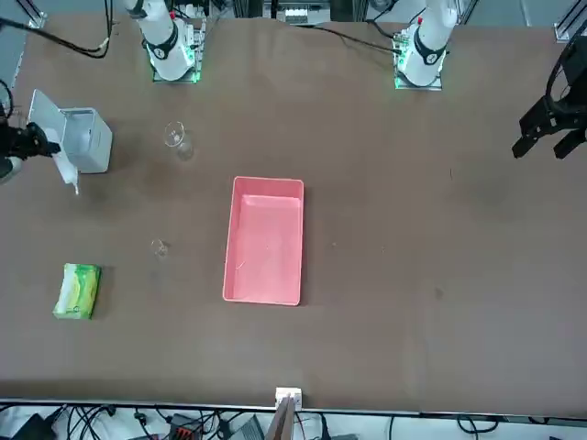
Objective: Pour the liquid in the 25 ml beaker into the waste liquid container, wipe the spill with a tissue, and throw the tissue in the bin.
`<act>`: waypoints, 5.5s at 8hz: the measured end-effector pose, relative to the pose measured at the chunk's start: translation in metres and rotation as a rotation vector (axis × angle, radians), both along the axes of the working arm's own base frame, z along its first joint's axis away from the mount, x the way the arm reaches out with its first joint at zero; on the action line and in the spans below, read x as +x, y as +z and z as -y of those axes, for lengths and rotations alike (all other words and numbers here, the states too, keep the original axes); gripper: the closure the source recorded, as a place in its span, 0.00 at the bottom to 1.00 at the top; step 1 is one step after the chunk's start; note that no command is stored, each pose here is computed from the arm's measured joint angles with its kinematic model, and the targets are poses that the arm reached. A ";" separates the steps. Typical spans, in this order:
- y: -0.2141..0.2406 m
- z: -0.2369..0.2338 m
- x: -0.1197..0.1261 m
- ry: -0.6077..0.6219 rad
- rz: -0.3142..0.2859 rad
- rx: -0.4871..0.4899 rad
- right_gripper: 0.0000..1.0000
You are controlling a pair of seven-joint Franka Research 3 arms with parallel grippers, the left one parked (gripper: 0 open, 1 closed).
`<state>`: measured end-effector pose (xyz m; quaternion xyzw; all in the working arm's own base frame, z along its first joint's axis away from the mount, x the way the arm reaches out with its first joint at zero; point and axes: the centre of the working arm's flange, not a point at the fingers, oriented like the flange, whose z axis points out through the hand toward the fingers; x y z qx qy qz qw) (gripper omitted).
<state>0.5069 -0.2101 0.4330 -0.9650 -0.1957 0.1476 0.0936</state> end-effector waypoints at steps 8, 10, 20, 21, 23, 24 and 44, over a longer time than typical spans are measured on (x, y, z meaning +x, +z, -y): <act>-0.064 0.021 -0.105 -0.068 0.027 -0.007 0.98; -0.075 0.032 -0.122 -0.102 0.005 -0.002 0.98; -0.091 0.070 -0.148 -0.175 -0.011 -0.032 0.90; -0.092 0.072 -0.149 -0.179 -0.013 -0.032 0.85; -0.092 0.073 -0.148 -0.180 -0.008 -0.035 0.48; -0.091 0.073 -0.148 -0.180 -0.002 -0.038 0.32; 0.209 -0.134 0.047 -0.418 0.167 -0.237 0.00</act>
